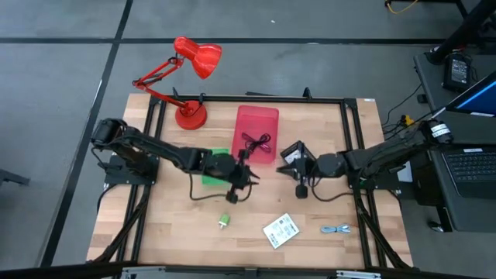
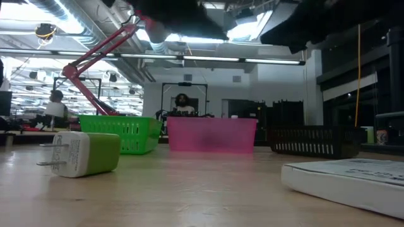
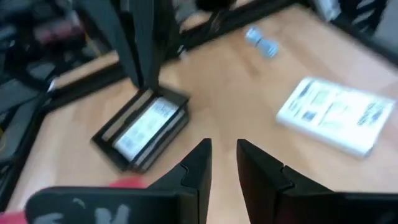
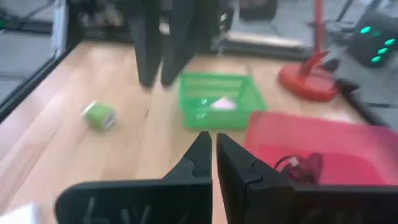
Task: Pick and place items into bin
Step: Put the white card reader box into the black bin
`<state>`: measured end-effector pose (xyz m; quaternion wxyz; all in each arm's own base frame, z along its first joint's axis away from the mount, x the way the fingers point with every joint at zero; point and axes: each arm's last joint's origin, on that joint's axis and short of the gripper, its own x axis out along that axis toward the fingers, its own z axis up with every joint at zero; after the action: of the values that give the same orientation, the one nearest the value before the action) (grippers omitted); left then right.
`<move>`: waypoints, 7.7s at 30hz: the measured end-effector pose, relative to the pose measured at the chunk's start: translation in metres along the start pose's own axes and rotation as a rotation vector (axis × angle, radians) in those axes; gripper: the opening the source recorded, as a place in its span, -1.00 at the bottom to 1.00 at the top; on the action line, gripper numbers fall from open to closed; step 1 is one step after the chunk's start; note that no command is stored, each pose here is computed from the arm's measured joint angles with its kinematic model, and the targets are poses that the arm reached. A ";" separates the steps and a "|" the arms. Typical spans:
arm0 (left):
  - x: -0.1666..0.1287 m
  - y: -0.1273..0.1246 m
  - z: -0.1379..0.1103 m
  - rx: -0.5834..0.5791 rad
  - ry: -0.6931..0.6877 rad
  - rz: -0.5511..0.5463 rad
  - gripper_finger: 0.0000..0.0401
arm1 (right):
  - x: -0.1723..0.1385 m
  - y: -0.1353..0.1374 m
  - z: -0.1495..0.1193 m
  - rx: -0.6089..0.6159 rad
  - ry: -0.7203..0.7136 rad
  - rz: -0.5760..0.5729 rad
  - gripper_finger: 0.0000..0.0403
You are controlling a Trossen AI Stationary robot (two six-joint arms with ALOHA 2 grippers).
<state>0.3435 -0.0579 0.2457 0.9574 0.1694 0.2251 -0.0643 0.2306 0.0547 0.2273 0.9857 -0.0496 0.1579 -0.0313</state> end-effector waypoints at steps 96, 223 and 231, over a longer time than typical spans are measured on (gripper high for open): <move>0.067 -0.151 -0.021 -0.791 -0.044 -0.235 -0.17 | 0.022 0.191 -0.069 0.149 0.926 0.064 -1.00; 0.060 -0.095 -0.001 -0.840 0.152 -0.243 -0.83 | -0.024 0.165 -0.001 0.167 0.563 -0.016 -1.00; 0.018 -0.064 0.012 -0.768 0.101 -0.157 -0.83 | -0.042 0.155 0.019 0.161 0.439 -0.042 -1.00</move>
<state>0.3513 -0.1227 0.2288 0.9309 -0.2157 0.2920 -0.0398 0.2041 0.2136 0.2411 0.9275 0.0339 0.3647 -0.0745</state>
